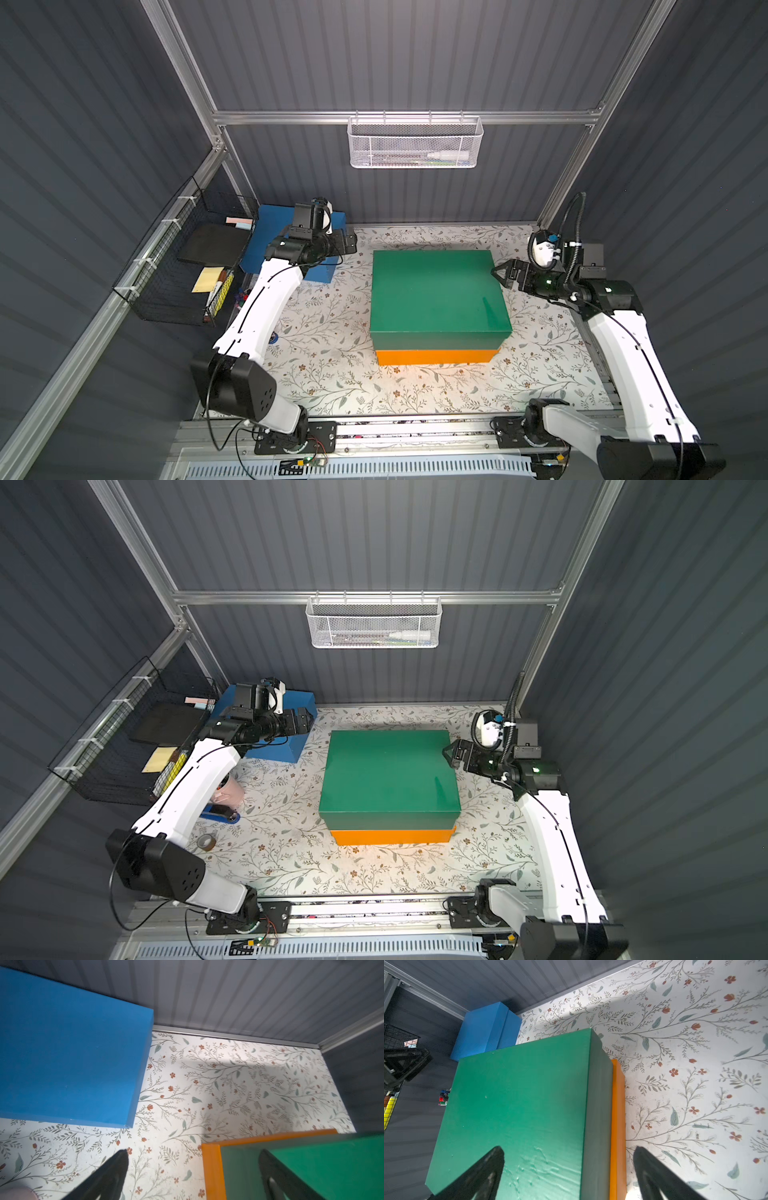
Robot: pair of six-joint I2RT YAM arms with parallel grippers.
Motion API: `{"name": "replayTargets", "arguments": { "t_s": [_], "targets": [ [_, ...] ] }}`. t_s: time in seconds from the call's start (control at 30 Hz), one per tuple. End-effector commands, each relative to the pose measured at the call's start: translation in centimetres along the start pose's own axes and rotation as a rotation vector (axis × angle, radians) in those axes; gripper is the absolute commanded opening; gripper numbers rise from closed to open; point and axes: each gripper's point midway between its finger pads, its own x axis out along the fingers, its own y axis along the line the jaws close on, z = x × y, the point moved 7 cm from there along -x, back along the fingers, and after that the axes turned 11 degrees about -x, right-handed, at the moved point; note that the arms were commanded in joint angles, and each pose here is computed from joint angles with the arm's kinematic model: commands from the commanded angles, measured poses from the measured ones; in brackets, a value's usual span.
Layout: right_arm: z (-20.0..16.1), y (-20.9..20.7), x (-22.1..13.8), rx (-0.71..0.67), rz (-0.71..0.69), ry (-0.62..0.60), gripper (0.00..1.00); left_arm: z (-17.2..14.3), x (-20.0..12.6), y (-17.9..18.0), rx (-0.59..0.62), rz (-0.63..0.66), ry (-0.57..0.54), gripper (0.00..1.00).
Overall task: Stack the shoeboxes
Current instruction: Place the shoebox at the shoebox, then move the shoebox to the center of the board.
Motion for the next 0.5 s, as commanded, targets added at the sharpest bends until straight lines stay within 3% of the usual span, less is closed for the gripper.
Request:
{"name": "replayTargets", "arguments": {
  "t_s": [0.0, 0.07, 0.23, 0.33, 0.47],
  "targets": [
    [1.1, 0.3, 0.7, -0.026, 0.064, -0.002, 0.99, 0.9, -0.6, -1.7, 0.058, -0.092, -0.024, 1.00],
    [1.5, -0.1, 1.2, -0.025, 0.055, -0.010, 0.99, 0.1, 0.0, -1.1, 0.017, -0.075, 0.011, 0.99],
    [3.0, -0.8, 2.7, -0.025, 0.051, -0.019, 0.99, 1.3, 2.3, 0.5, 0.037, 0.081, -0.032, 1.00],
    [3.6, -1.0, 3.2, -0.021, 0.059, -0.022, 0.99, 2.5, 5.0, 1.8, 0.068, 0.212, -0.079, 1.00],
    [3.4, -1.3, 3.8, -0.016, 0.058, -0.003, 0.99, 2.6, 10.0, 4.2, 0.091, 0.393, -0.040, 1.00]
  ]
}}
